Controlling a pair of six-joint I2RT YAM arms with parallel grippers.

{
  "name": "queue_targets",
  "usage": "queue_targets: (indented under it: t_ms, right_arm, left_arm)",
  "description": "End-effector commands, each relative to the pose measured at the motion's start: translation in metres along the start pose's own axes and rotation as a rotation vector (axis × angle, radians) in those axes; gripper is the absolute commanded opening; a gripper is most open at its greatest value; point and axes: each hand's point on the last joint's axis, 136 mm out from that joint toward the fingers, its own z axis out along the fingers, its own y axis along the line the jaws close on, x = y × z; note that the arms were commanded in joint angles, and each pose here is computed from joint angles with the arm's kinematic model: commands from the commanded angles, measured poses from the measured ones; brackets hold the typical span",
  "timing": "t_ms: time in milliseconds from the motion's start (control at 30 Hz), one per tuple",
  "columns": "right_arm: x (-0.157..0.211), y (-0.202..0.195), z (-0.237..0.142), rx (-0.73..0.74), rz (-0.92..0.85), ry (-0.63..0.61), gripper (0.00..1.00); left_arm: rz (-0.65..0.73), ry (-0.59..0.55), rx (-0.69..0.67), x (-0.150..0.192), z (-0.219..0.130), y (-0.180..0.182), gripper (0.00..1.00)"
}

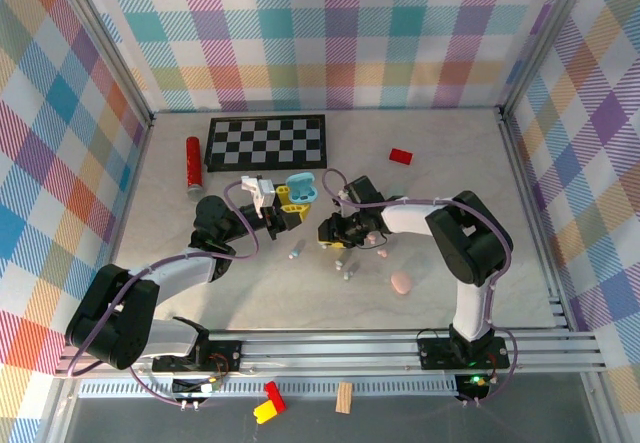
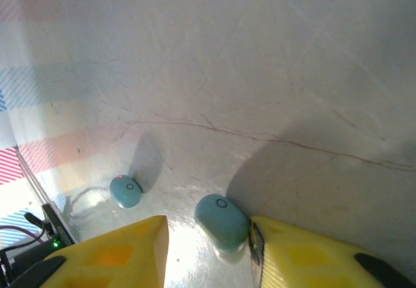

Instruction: Insert wireless bluetooth earbuds into charging case

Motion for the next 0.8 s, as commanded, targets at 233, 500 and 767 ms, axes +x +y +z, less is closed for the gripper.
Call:
queue_targets:
  t_ms: [233, 500, 767]
  right_arm:
    - [-0.022, 0.015, -0.005, 0.017, -0.093, -0.026, 0.47]
    - [-0.015, 0.012, 0.008, -0.009, -0.089, 0.042, 0.49]
    - [0.0, 0.006, 0.013, -0.004, -0.093, 0.087, 0.47]
  left_arm:
    - [0.036, -0.025, 0.013, -0.011, -0.007, -0.006, 0.37]
    - [0.03, -0.021, 0.009, -0.008, -0.008, -0.005, 0.37]
    - [0.028, -0.022, 0.018, -0.009, -0.007, -0.005, 0.37]
